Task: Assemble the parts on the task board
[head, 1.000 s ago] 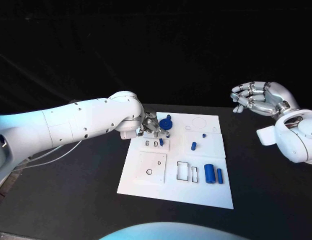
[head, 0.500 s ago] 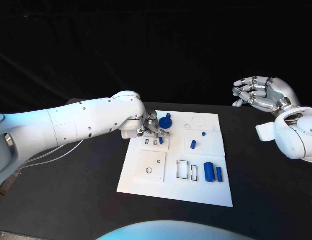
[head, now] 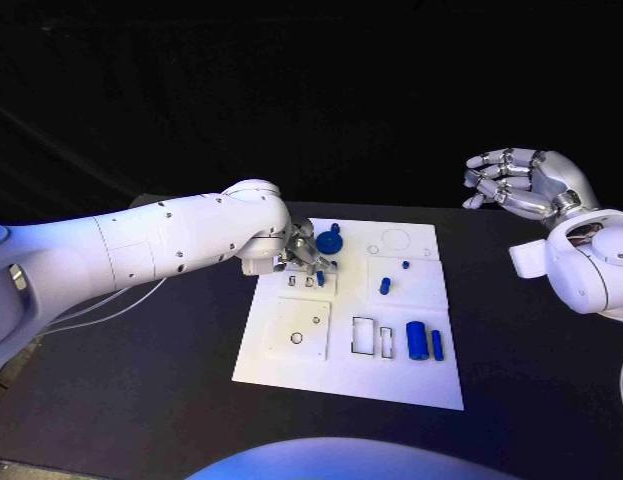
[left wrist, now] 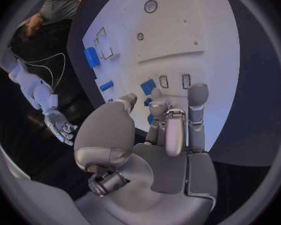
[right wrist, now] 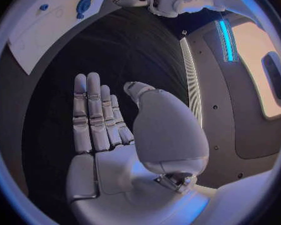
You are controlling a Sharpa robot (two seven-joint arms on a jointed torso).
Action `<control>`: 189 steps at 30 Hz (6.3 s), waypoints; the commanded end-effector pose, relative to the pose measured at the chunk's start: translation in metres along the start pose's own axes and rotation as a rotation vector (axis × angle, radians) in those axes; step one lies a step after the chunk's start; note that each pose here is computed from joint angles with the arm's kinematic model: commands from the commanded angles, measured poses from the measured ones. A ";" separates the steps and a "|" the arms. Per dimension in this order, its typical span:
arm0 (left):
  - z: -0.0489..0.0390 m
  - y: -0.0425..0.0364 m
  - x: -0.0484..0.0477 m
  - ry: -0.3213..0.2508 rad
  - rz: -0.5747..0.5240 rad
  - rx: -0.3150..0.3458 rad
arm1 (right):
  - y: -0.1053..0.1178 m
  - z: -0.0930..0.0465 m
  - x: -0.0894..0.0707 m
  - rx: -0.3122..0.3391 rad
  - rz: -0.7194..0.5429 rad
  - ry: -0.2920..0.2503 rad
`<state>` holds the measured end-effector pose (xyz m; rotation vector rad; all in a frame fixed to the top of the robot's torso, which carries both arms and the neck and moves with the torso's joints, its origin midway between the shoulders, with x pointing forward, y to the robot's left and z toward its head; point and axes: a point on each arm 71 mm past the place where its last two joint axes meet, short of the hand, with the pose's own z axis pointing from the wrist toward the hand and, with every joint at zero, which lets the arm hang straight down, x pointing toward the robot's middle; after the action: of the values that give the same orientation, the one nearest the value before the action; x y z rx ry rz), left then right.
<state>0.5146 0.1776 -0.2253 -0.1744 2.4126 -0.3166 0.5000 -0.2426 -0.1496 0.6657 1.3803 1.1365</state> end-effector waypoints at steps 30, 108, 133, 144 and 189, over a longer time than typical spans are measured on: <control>0.0066 -0.0062 0.0067 0.063 0.008 0.027 | -0.001 0.002 0.003 -0.001 0.008 0.013; -0.0080 0.0148 0.0241 -0.107 0.025 0.082 | -0.007 0.000 -0.001 0.014 0.001 0.006; -0.0058 0.0186 0.0247 -0.101 0.045 0.045 | -0.008 -0.001 0.000 -0.002 -0.018 0.013; -0.0031 0.0175 0.0255 -0.093 0.054 0.041 | -0.007 -0.001 0.002 -0.019 -0.039 0.022; -0.0045 0.0165 0.0280 -0.114 0.076 0.060 | -0.008 -0.002 0.001 -0.016 -0.043 0.016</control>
<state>0.4903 0.1898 -0.2444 -0.0688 2.3010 -0.3140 0.5003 -0.2456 -0.1587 0.6330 1.3943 1.1133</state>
